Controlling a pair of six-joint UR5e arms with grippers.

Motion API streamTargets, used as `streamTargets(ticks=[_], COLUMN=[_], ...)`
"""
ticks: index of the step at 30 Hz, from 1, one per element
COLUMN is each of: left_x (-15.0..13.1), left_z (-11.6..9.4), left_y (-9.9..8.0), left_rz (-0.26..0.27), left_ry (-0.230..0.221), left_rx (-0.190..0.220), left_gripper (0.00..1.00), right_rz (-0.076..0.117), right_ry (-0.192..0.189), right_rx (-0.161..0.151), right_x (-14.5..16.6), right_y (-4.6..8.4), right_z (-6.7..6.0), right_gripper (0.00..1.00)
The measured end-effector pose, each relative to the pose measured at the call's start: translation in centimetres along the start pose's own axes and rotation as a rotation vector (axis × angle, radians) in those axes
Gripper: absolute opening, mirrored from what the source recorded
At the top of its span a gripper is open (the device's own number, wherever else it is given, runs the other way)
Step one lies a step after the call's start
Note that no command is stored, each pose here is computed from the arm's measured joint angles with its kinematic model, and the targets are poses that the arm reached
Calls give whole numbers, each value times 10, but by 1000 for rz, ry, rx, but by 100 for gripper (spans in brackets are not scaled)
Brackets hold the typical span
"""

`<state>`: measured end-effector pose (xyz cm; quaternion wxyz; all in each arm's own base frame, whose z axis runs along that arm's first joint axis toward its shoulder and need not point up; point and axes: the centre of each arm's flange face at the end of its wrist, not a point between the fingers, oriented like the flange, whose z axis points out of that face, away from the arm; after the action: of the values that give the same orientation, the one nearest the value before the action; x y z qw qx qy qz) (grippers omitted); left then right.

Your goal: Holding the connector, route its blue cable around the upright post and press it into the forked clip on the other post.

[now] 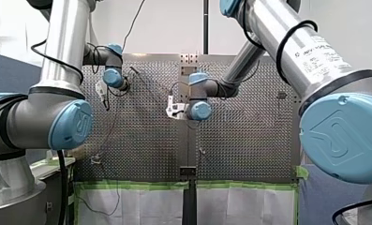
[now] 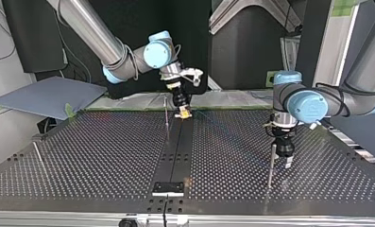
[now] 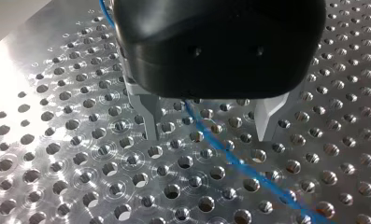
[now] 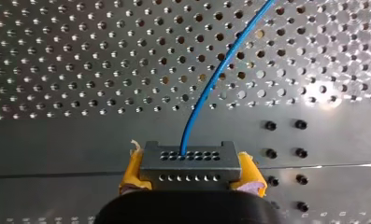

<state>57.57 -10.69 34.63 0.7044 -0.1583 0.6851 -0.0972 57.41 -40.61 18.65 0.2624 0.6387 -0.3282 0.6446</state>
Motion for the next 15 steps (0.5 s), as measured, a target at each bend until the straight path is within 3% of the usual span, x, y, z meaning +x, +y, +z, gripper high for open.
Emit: streamTargets(ticks=[7,15], left_x=[0,0], left_z=[0,0], left_y=[0,-1], left_rz=[0,0], left_ry=[-4,-3], left_rx=[-4,-6], left_gripper=[100,100], right_rz=[12,4], right_ry=[-1,-35], right_rx=[-9,-67], right_x=[-20,-67], right_y=[5,19], right_z=[-11,-27], right_gripper=[0,0])
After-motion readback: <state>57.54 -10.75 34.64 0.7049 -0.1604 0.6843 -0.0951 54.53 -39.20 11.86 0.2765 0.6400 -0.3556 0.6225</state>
